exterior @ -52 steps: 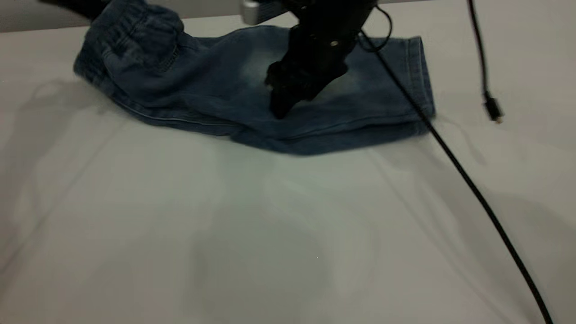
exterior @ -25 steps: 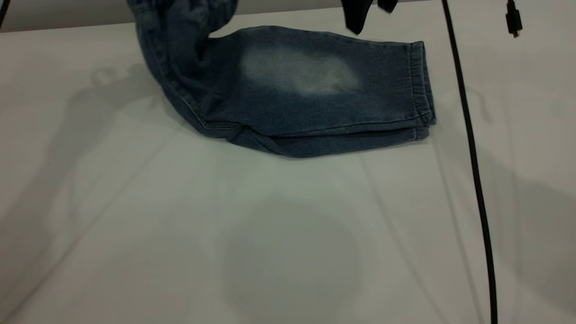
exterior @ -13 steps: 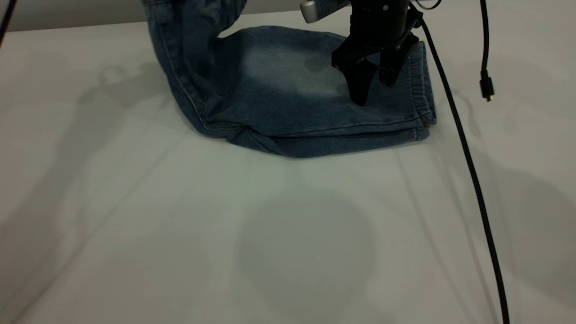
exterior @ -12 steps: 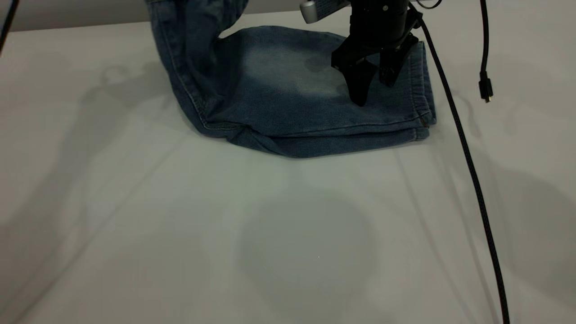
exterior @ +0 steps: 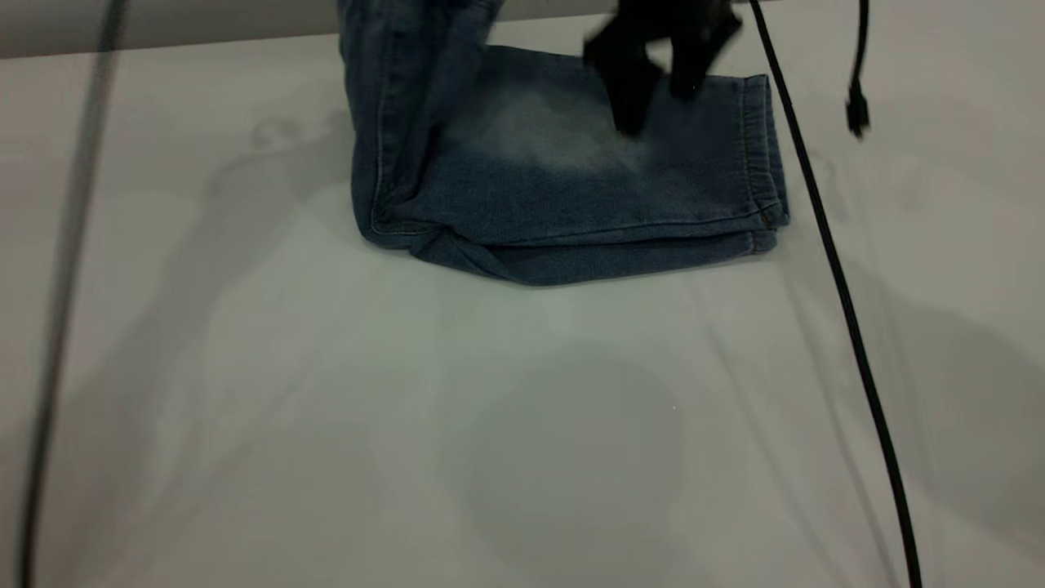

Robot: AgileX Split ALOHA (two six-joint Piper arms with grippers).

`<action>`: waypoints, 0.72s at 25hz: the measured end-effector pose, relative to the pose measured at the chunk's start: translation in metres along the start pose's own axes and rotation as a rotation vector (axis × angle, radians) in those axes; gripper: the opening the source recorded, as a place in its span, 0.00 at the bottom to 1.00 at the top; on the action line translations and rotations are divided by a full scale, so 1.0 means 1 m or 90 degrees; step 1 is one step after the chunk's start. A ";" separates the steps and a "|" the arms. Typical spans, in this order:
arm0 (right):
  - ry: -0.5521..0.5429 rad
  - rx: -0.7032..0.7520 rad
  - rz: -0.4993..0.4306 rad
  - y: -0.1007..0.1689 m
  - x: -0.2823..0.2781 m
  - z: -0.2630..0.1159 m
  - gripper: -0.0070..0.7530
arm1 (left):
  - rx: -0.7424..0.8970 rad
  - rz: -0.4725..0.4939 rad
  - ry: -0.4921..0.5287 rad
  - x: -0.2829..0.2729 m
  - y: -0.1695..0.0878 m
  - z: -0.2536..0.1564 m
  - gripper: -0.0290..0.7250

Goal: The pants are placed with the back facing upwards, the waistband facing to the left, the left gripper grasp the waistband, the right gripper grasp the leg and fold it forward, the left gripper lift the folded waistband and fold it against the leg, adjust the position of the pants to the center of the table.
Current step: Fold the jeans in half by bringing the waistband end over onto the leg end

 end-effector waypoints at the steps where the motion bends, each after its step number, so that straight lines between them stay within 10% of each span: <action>1: -0.021 0.003 -0.005 -0.004 -0.011 0.007 0.61 | 0.002 -0.001 0.000 0.001 -0.002 0.000 0.11; 18: -0.171 0.175 -0.149 -0.168 -0.171 -0.025 0.61 | 0.075 -0.051 0.009 0.030 -0.080 0.002 0.11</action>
Point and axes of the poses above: a point on each arm's last joint axis where the gripper is mounted, x pointing out along that axis toward the gripper, y along the wrist's bending axis when the last joint is at zero, z = x × y, the point moved 10 cm from there along x, pointing out along that axis toward the gripper
